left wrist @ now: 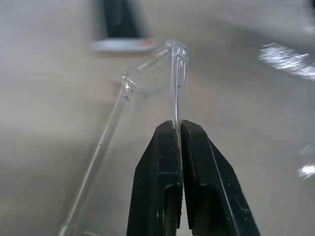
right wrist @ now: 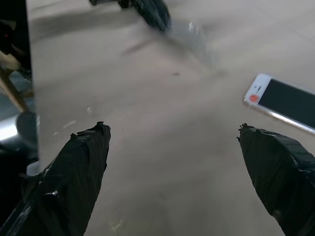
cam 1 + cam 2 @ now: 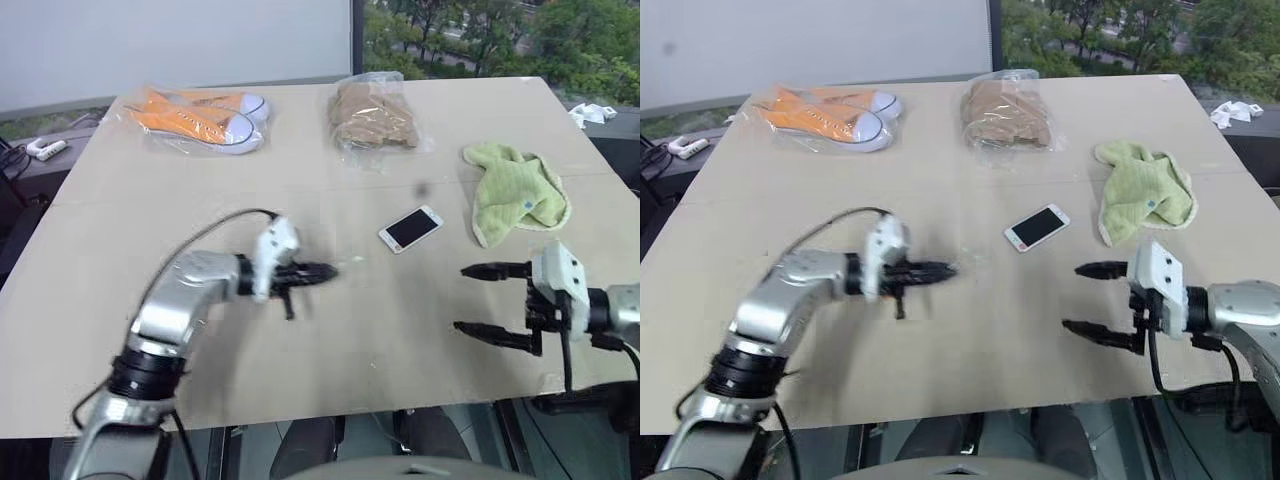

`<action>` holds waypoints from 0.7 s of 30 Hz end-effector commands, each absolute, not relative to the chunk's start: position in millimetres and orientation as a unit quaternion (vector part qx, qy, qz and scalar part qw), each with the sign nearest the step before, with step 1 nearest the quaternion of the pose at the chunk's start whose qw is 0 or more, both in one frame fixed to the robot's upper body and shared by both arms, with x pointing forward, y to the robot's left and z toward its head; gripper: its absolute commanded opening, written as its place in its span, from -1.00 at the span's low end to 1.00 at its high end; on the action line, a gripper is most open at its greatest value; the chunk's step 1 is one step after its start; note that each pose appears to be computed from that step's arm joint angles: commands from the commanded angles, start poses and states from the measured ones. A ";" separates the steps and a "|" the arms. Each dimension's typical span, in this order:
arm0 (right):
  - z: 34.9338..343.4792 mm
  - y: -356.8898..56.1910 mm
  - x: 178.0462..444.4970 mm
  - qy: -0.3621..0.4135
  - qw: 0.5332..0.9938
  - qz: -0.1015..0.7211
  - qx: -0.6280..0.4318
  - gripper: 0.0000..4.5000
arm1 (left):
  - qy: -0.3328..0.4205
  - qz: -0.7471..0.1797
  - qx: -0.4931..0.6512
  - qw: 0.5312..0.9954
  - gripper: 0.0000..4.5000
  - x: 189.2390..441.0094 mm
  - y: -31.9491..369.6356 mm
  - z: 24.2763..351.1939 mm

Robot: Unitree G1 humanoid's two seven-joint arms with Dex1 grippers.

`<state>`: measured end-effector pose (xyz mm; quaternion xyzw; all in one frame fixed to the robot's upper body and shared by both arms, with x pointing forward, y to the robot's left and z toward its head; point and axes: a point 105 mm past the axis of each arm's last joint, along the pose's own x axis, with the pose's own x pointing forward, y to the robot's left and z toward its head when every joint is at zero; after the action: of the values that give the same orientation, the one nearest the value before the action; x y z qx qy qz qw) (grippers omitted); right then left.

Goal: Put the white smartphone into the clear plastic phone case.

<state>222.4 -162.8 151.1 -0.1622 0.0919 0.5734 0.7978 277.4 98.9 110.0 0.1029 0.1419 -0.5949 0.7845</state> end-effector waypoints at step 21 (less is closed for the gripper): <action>172.0 -147.5 221.2 0.027 0.796 0.587 -0.148 1.00 | 0.104 -0.580 0.114 0.800 0.96 245.3 63.5 97.8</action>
<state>224.3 -152.5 162.7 -0.1406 0.0470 0.5785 0.8021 249.0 66.9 81.4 0.1132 0.1375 -0.5675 0.8039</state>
